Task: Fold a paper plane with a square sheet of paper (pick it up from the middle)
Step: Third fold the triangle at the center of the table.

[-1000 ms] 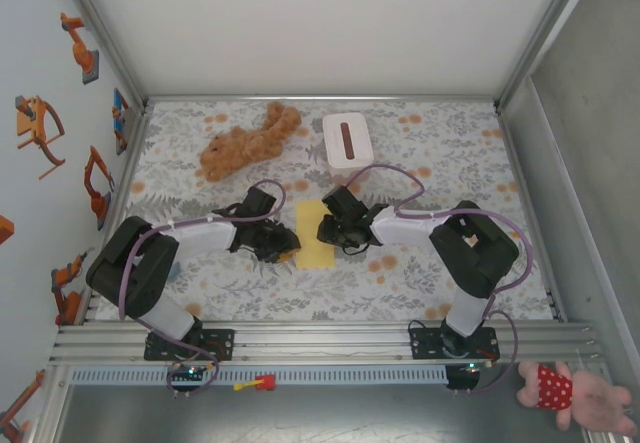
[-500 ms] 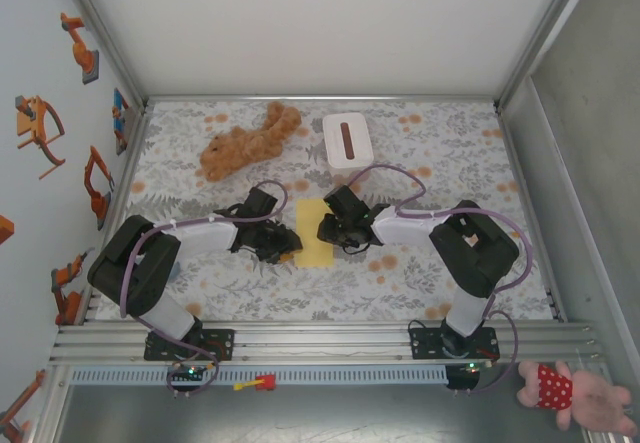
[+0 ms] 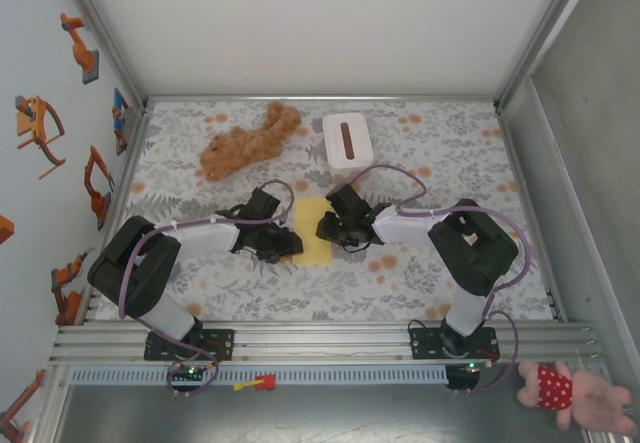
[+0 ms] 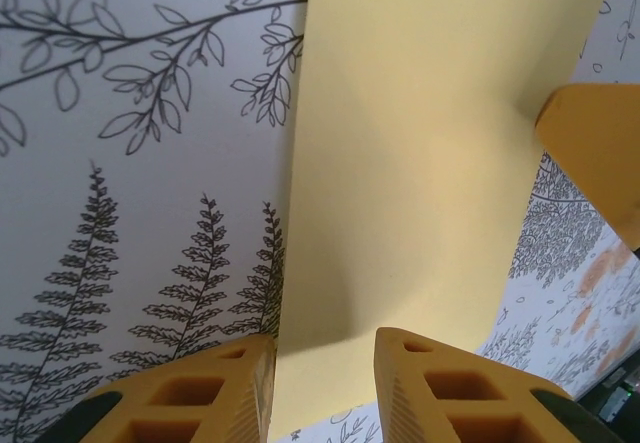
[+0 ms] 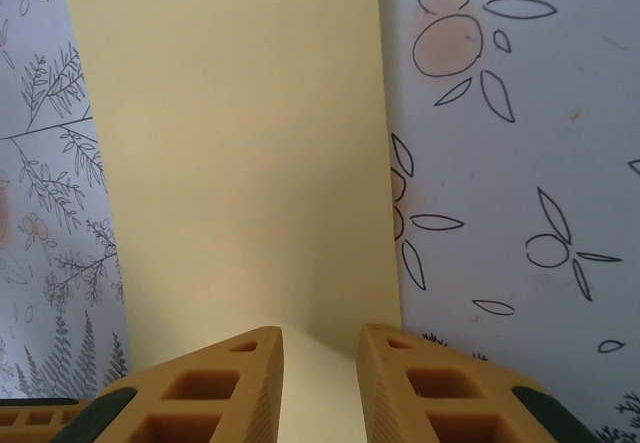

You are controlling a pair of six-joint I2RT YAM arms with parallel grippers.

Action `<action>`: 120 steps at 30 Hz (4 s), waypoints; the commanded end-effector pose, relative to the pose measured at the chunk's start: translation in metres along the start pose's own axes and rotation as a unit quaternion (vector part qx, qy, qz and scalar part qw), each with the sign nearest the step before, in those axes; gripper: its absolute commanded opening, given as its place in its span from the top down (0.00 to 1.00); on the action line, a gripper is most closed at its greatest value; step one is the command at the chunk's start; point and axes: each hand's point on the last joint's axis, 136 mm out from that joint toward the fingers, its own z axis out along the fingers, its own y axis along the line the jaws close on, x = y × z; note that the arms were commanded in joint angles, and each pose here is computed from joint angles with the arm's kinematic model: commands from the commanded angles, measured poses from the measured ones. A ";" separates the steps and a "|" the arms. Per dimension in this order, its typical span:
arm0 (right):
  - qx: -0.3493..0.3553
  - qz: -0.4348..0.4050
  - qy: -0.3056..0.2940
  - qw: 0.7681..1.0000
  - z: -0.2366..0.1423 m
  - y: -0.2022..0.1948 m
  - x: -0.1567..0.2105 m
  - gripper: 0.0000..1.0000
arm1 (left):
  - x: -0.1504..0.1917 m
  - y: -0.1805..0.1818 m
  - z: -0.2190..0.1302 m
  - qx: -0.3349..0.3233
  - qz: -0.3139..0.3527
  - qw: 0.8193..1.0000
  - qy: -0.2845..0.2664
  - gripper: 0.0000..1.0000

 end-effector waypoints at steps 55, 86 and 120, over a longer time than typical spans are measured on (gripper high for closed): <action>0.016 -0.047 -0.034 0.998 -0.019 -0.016 -0.006 0.64 | -0.038 -0.010 0.008 0.135 -0.109 0.983 0.053 0.89; -0.047 -0.479 -0.172 0.859 -0.072 0.060 0.026 0.23 | -0.050 -0.043 -0.026 0.157 -0.127 0.979 0.031 1.00; 0.022 -0.588 -0.180 0.789 -0.040 0.045 0.036 0.69 | -0.046 -0.048 -0.023 0.153 -0.127 0.979 0.041 1.00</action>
